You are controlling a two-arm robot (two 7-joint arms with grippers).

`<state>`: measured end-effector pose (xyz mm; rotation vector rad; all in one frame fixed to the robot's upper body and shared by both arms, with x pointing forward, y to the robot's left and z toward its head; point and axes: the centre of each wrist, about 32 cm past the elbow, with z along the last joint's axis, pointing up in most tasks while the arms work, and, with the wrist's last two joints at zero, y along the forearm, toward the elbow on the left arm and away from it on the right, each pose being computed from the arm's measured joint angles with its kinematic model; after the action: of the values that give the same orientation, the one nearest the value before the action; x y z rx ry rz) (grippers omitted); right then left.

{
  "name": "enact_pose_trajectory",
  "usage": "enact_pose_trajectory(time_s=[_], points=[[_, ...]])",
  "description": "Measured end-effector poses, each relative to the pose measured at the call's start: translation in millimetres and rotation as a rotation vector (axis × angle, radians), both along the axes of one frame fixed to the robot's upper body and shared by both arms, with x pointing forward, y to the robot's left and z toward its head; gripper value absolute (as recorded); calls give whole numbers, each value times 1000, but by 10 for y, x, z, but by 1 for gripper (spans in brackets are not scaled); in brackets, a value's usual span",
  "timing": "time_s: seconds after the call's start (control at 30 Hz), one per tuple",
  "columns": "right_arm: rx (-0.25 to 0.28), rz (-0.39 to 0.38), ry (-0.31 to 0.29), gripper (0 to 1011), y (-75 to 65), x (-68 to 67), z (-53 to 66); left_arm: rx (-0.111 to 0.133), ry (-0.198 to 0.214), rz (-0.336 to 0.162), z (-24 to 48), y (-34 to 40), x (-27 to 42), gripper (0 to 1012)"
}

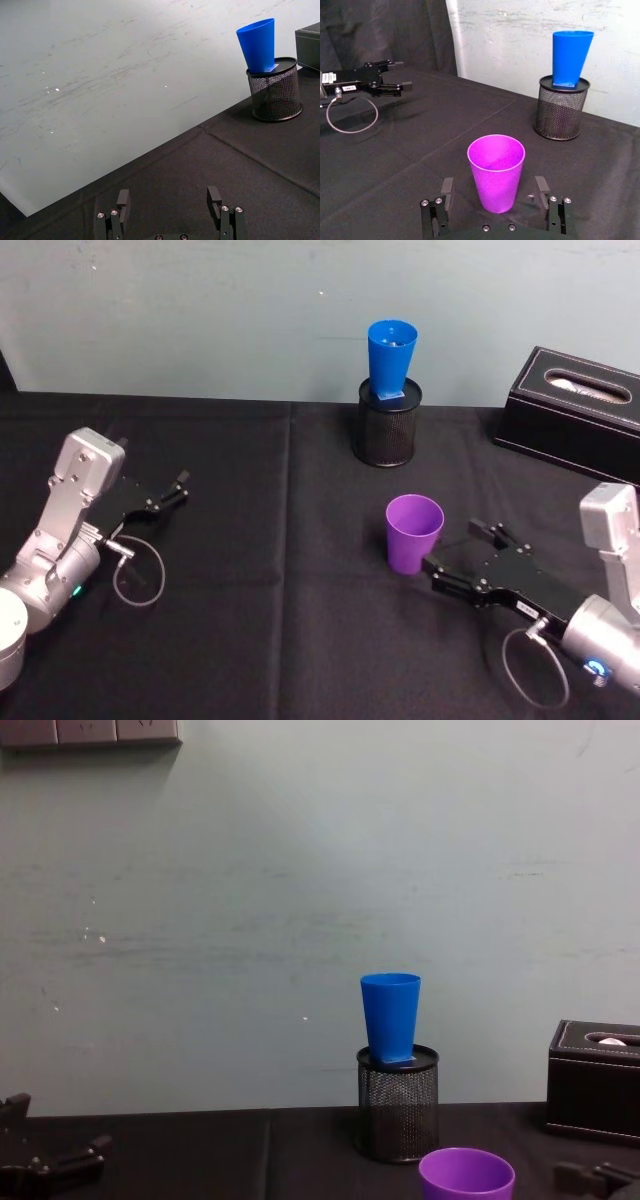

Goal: Pick up one cup with a gripper and tap it against the other cup.

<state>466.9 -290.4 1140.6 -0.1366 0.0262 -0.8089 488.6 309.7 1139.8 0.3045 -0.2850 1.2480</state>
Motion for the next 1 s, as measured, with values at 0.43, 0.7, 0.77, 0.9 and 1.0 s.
enact_pose_trajectory(time_s=[0.43,0.7,0.77,0.9,1.0], points=[[-8,3,11,1003,127,171,-106,0,0,0,0,0,0,1005],[-7,18,-7,1003,219,294,-126,0,0,0,0,0,0,1005],[-8,20,-9,1003,248,328,-135,0,0,0,0,0,0,1004],[-9,20,-13,1003,285,376,-157,0,0,0,0,0,0,1005],[-8,18,-16,1003,306,409,-172,0,0,0,0,0,0,1004]])
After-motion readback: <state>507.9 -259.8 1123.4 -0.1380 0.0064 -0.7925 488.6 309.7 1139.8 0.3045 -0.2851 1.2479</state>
